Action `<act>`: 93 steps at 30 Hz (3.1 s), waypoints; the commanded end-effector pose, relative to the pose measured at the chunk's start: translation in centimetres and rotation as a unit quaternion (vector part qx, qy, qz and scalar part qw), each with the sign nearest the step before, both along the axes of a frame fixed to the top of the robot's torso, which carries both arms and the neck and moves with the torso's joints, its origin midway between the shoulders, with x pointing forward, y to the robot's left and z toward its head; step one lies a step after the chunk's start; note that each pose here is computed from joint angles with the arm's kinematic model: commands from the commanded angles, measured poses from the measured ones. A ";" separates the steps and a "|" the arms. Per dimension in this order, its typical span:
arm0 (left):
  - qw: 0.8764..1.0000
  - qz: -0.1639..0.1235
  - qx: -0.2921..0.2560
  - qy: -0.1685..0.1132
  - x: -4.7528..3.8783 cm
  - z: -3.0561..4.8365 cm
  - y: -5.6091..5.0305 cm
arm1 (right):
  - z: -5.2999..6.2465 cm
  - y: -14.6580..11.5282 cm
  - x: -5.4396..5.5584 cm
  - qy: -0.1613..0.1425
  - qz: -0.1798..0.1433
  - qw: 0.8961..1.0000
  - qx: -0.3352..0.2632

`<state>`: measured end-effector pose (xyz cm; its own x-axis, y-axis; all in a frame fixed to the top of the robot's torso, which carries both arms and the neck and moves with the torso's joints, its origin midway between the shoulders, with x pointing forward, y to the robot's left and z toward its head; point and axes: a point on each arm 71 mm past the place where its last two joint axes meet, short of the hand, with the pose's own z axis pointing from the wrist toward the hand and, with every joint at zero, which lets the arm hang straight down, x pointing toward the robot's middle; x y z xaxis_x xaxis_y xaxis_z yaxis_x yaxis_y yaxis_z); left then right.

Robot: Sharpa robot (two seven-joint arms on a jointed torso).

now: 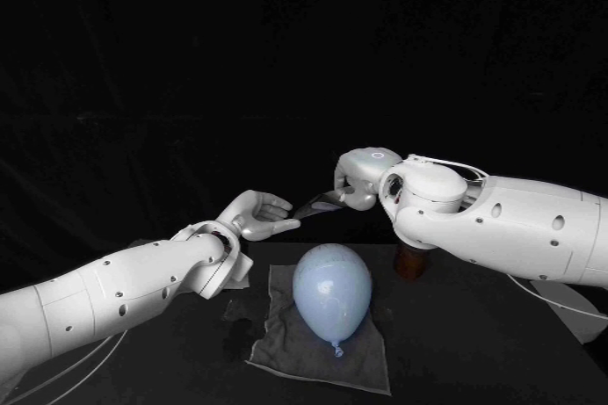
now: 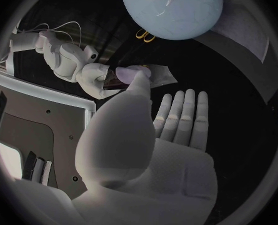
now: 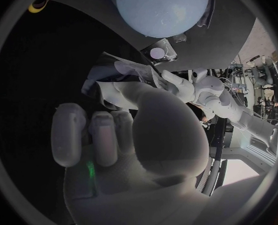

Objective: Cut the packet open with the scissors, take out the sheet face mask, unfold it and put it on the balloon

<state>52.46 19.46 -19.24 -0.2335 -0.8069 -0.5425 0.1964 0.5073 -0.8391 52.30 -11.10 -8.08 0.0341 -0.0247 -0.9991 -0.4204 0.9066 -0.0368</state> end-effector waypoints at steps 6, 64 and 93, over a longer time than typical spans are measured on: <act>0.995 0.083 -0.061 0.010 0.01 0.08 3.6 | 0.6 -0.7 0.8 -0.053 -0.052 0.997 0.019; 0.979 -0.015 -0.163 0.125 -3.25 -0.89 -6.9 | -3.0 3.0 -1.4 0.014 -0.027 0.994 0.106; 0.979 0.001 -0.171 0.113 -3.10 -0.77 -6.1 | -3.2 2.6 -1.3 0.018 -0.031 0.993 0.108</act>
